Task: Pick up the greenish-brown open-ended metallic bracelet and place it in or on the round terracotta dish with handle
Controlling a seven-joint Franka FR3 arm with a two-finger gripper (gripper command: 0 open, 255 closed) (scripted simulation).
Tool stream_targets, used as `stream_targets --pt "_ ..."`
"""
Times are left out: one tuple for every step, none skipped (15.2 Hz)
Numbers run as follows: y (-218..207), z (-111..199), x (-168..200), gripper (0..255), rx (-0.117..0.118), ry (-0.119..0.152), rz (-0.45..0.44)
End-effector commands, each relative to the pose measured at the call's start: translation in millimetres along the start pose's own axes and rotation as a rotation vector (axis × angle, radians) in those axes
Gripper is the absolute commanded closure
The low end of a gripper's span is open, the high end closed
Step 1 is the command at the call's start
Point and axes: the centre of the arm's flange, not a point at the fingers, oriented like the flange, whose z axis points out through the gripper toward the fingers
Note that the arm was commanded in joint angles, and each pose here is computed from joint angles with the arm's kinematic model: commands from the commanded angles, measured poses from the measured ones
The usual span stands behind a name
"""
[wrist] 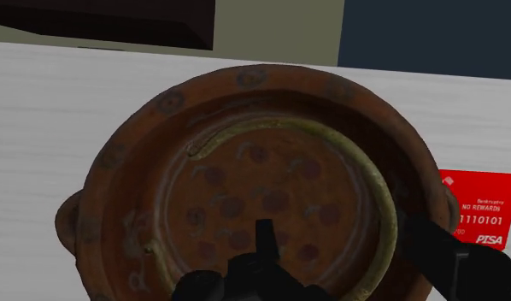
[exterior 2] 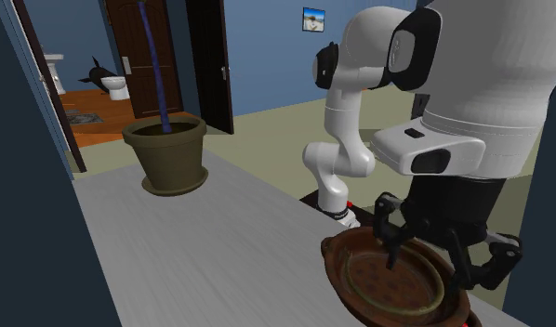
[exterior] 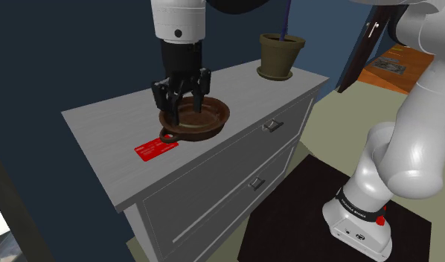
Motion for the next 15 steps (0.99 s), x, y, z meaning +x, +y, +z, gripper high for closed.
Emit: stream_targets --pt "0.0 0.1 0.0 0 0.000 0.000 0.000" --pt "0.0 0.1 0.0 0 0.000 0.000 0.000" --pt "0.0 0.1 0.0 0 0.000 0.000 0.000" --pt "-0.1 0.2 0.0 0 0.000 0.000 0.000" --pt "-0.1 -13.0 0.0 0 0.000 0.000 0.000" --pt "-0.1 -26.2 0.0 0 0.000 0.000 0.000" --pt "-0.1 -39.4 0.0 0 0.000 0.000 0.000" --pt "-0.1 -49.8 0.0 0 0.000 0.000 0.000" --pt "-0.1 -49.8 0.0 0 0.000 0.000 0.000" --pt "-0.1 -49.8 0.0 0 0.000 0.000 0.000" --pt "-0.1 -49.8 0.0 0 0.000 0.000 0.000" --pt "-0.1 -49.8 0.0 0 0.000 0.000 0.000" --pt "-0.1 -49.8 0.0 0 0.000 0.000 0.000" --pt "-0.1 -49.8 0.0 0 0.000 0.000 0.000" --pt "-0.1 -49.8 0.0 0 0.000 0.000 0.000"
